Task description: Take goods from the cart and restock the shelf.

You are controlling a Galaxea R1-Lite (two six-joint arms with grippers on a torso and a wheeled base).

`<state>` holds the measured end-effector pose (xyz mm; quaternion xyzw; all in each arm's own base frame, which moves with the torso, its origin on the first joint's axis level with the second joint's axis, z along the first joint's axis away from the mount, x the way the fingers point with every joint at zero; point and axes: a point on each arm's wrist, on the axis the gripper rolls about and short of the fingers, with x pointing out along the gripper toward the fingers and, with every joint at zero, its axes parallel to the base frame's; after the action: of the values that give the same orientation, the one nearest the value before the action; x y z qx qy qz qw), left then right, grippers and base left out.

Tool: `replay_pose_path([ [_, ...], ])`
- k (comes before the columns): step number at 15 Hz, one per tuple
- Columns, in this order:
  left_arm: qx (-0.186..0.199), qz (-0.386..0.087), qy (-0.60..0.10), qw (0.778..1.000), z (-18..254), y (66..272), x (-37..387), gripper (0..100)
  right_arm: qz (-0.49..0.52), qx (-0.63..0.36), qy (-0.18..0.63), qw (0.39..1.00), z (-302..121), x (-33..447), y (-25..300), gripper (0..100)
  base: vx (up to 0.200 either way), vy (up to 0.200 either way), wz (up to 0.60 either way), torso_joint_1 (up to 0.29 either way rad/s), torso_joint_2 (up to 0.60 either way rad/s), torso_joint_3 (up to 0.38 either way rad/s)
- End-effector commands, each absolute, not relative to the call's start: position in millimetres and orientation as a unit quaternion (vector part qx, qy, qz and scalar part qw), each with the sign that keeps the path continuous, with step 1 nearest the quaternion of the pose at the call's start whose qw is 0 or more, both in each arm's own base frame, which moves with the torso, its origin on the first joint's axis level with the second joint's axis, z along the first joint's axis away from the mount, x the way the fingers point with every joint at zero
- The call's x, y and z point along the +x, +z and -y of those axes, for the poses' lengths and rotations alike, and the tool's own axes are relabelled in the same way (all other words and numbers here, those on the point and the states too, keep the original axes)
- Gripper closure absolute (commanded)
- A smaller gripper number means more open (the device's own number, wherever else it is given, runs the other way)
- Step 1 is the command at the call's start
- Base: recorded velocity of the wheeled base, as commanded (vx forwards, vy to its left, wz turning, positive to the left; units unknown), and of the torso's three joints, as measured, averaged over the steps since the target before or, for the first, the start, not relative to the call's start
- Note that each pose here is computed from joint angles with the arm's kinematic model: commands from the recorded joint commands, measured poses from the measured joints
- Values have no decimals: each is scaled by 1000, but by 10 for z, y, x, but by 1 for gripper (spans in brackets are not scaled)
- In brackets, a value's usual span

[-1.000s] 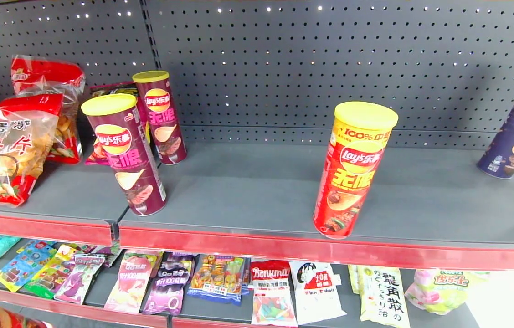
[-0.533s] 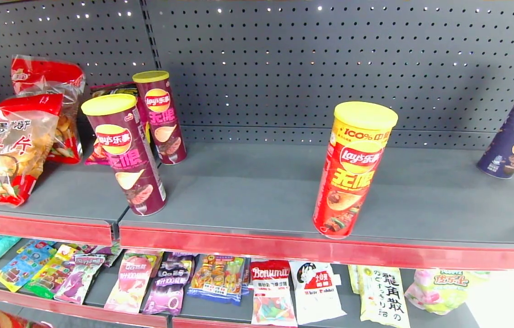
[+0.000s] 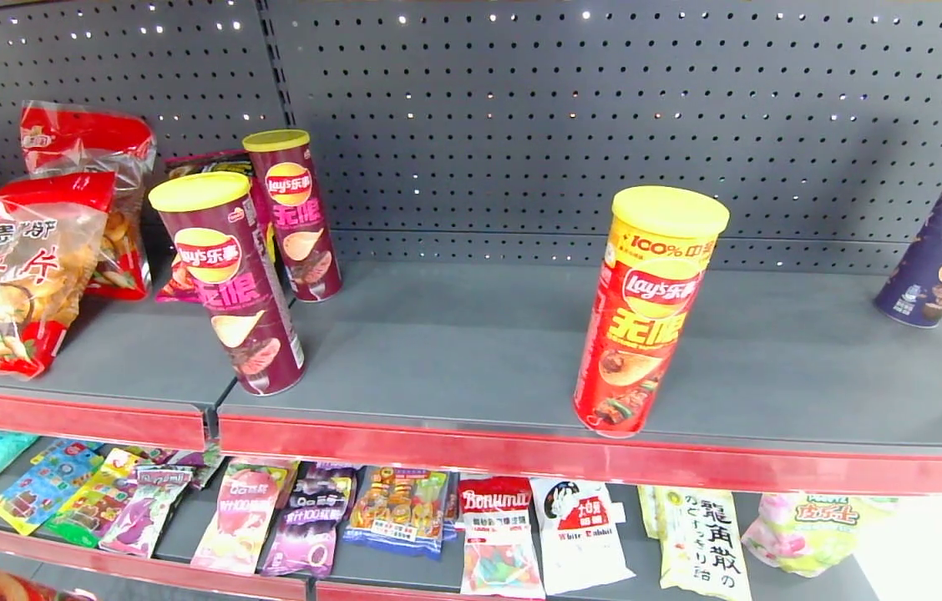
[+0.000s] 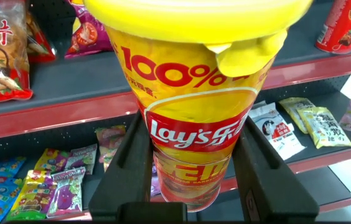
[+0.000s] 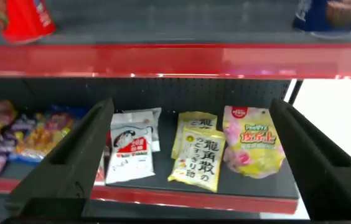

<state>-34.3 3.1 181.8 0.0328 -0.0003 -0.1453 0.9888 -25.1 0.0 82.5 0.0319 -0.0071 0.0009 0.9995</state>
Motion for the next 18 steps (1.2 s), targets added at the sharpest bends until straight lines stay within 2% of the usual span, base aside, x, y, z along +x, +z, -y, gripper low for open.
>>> replay_pose_path([
  [1,33,2,-145,989,-32,1819,-348,100,5,15,-2,1000,2,-239,793,0,0,0,0,0,0,0],
  [2,33,2,-145,989,-32,1819,-348,100,0,-36,12,999,-5,-227,755,0,0,0,0,0,0,0],
  [5,33,1,-145,989,-32,1824,-344,100,0,1,14,1000,-6,-228,759,0,0,0,0,0,0,0],
  [13,33,-1,-145,989,-31,1812,-339,100,-1,-1,13,1000,-5,-227,755,0,0,0,0,0,0,0],
  [18,30,1,-148,989,-31,1828,-346,100,-1,1,14,1000,-6,-227,755,0,0,0,-600,3,0,2],
])
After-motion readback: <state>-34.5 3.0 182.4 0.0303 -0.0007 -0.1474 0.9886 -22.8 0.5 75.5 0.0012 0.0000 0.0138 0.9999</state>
